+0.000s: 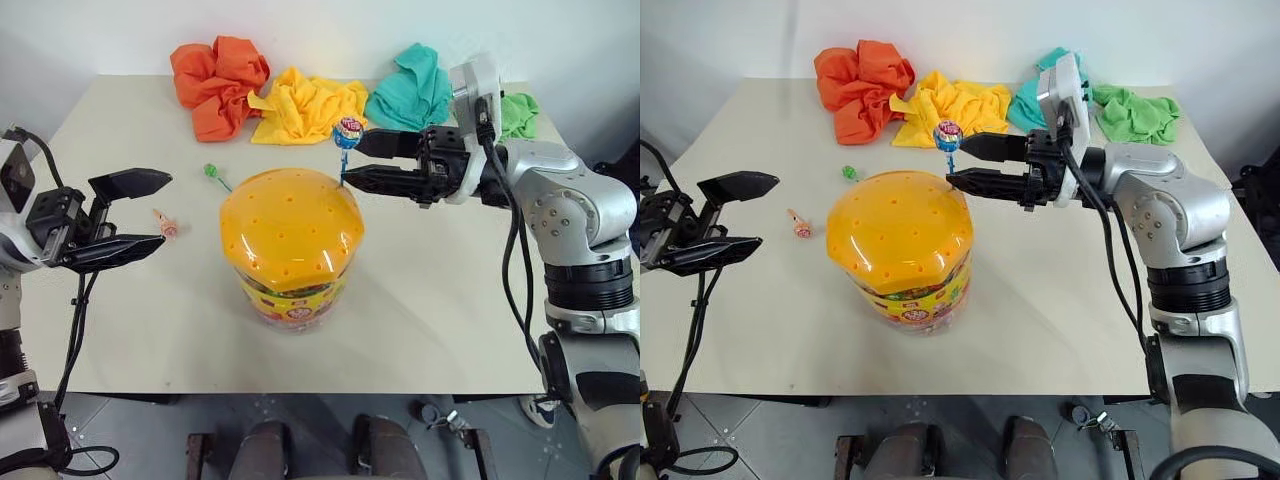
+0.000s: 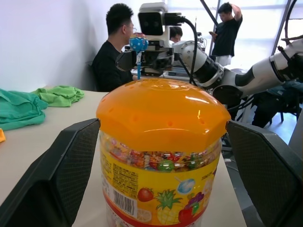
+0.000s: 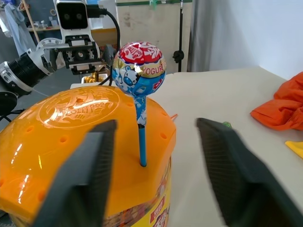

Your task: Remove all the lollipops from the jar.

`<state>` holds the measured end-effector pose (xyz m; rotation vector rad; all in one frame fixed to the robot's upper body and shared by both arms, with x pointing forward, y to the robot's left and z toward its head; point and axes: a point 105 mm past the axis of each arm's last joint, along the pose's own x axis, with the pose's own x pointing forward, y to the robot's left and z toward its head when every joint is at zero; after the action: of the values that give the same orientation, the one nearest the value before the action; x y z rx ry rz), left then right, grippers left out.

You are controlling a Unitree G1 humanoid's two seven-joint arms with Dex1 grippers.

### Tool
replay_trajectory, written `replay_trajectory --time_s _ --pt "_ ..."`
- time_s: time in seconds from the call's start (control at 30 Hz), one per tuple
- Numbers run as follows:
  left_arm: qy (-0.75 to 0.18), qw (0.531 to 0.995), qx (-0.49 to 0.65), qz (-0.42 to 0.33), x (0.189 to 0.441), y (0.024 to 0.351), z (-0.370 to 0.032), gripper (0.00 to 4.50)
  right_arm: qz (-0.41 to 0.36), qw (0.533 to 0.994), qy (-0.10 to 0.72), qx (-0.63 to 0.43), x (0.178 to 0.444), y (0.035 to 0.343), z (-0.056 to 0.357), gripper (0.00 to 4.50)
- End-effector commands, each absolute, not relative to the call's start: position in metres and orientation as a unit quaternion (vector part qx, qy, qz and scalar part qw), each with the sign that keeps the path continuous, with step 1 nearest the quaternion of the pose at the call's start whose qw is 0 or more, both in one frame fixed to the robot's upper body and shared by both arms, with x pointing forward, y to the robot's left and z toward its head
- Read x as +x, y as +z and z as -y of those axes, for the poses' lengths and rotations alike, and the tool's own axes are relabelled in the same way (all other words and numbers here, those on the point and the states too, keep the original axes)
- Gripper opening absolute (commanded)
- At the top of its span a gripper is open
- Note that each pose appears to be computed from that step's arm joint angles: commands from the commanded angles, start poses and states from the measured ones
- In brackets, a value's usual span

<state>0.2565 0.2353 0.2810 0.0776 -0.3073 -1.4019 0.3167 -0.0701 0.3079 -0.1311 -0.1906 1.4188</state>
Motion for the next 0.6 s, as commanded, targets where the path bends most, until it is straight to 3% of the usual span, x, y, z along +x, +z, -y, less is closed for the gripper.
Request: replay_trajectory --time_s 0.03,0.2,0.4,0.6 --pt "-0.641 0.749 0.059 0.159 0.247 0.291 -0.237 4.50 0.114 0.747 0.651 -0.072 0.313 0.324 0.069 1.59" --pt "-0.638 0.752 0.059 0.155 0.248 0.290 -0.237 4.50 0.125 0.742 0.655 -0.071 0.310 0.333 0.065 0.03" --pt "-0.642 0.749 0.059 0.153 0.251 0.291 -0.236 4.50 0.156 0.740 0.651 -0.067 0.305 0.351 0.064 0.03" --pt "-0.650 0.743 0.056 0.149 0.256 0.291 -0.232 4.50 0.207 0.751 0.624 -0.068 0.297 0.389 0.075 0.03"
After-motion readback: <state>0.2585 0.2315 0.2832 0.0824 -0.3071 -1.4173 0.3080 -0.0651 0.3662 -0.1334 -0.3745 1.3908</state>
